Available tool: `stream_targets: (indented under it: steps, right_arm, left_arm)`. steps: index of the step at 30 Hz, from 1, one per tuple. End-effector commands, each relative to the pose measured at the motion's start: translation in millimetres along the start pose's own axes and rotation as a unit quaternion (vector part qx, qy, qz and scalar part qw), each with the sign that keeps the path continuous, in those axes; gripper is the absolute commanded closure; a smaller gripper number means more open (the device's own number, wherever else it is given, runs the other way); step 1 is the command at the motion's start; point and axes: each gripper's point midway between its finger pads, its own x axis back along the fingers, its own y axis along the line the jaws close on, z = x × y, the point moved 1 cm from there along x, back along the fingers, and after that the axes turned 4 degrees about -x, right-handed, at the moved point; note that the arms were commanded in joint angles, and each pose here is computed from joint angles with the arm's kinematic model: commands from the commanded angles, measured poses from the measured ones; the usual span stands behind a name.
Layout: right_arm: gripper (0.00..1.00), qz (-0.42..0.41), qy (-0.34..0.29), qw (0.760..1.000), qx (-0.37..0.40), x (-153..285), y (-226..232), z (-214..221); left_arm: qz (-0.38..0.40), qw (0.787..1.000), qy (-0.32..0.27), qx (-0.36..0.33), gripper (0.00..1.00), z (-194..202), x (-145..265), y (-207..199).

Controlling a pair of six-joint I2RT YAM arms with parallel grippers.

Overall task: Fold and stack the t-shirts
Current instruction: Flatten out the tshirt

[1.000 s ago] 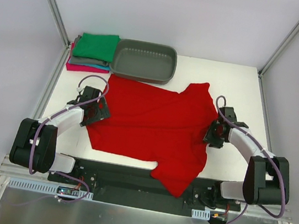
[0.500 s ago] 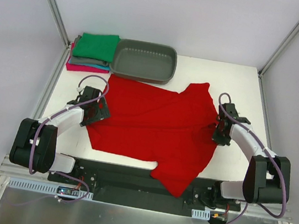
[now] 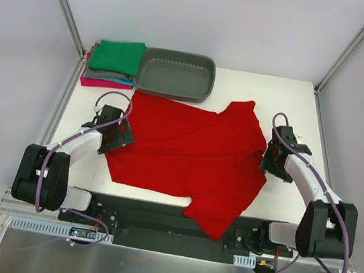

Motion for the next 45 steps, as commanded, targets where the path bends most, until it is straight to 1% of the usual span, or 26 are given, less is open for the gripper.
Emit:
stream_targets:
  steps: [1,3,6,11,12,14,15,18,20,22,24,26,28,30,32,35,37,38,40,42,43,44,45]
  right_arm:
    - [0.31,-0.132,-0.011,0.991,0.0,5,36,-2]
    - [0.34,-0.11,0.0,0.994,-0.009,-2,32,-7]
    - [0.39,-0.109,0.026,0.994,-0.005,-12,37,-8]
    - [0.4,-0.108,0.053,0.993,0.001,-37,49,-1]
    - [0.44,-0.091,0.052,0.994,-0.004,-41,45,0]
    - [0.63,-0.024,0.066,0.997,-0.028,-45,24,4]
    - [0.65,-0.004,0.072,0.997,-0.038,-45,14,6]
    - [0.64,0.009,0.077,0.994,-0.078,-43,0,11]
    - [0.61,0.01,0.093,0.992,-0.088,-39,-5,20]
    - [0.59,0.009,0.113,0.99,-0.08,-36,-7,33]
    - [0.58,0.026,0.134,0.988,-0.069,-35,-14,46]
    - [0.58,0.042,0.142,0.987,-0.064,-36,-21,54]
    - [0.58,0.038,0.147,0.986,-0.064,-35,-20,58]
    - [0.58,0.022,0.13,0.989,-0.072,-29,-17,50]
    - [0.57,0.012,0.098,0.992,-0.081,-21,-18,35]
    - [0.52,0.008,0.046,0.994,-0.097,1,-25,8]
    - [0.51,-0.029,0.004,0.995,-0.098,14,-20,-14]
    - [0.48,-0.055,-0.017,0.994,-0.096,19,-13,-25]
    - [0.45,-0.101,-0.05,0.99,-0.084,24,2,-47]
    - [0.44,-0.139,-0.058,0.987,-0.047,21,19,-62]
    - [0.45,-0.15,-0.054,0.987,-0.034,17,27,-67]
    - [0.47,-0.149,-0.049,0.988,-0.004,10,30,-70]
    - [0.49,-0.14,-0.047,0.989,0.011,3,30,-74]
  left_arm:
    - [-0.013,0.996,0.088,-0.006,0.01,48,-7,14]
    - [-0.013,0.996,0.088,-0.005,0.01,48,-7,14]
    - [-0.013,0.996,0.089,-0.004,0.01,48,-7,14]
    - [-0.014,0.996,0.088,-0.004,0.01,48,-7,14]
    - [-0.014,0.996,0.089,-0.004,0.01,49,-7,15]
    - [-0.014,0.996,0.088,-0.004,0.01,48,-7,14]
    - [-0.013,0.996,0.088,-0.004,0.01,48,-7,14]
    - [-0.013,0.996,0.088,-0.004,0.01,48,-7,14]
    - [-0.014,0.996,0.09,-0.004,0.01,49,-7,14]
    - [-0.013,0.996,0.089,-0.005,0.01,48,-7,14]
    - [-0.013,0.996,0.088,-0.004,0.01,48,-7,14]
    - [-0.014,0.996,0.089,-0.004,0.01,48,-7,14]
    - [-0.013,0.996,0.088,-0.004,0.01,48,-7,14]
    - [-0.013,0.996,0.088,-0.004,0.01,48,-7,14]
    - [-0.013,0.996,0.088,-0.004,0.01,48,-7,14]
    - [-0.012,0.996,0.088,-0.005,0.01,48,-7,14]
    - [-0.012,0.996,0.088,-0.005,0.01,48,-7,14]
    - [-0.012,0.996,0.088,-0.004,0.01,48,-7,14]
    - [-0.013,0.996,0.089,-0.004,0.01,49,-7,14]
    - [-0.013,0.996,0.088,-0.005,0.01,48,-7,14]
    - [-0.013,0.996,0.089,-0.005,0.01,49,-7,15]
    - [-0.012,0.996,0.088,-0.006,0.01,48,-7,14]
    - [-0.013,0.996,0.088,-0.005,0.01,48,-7,14]
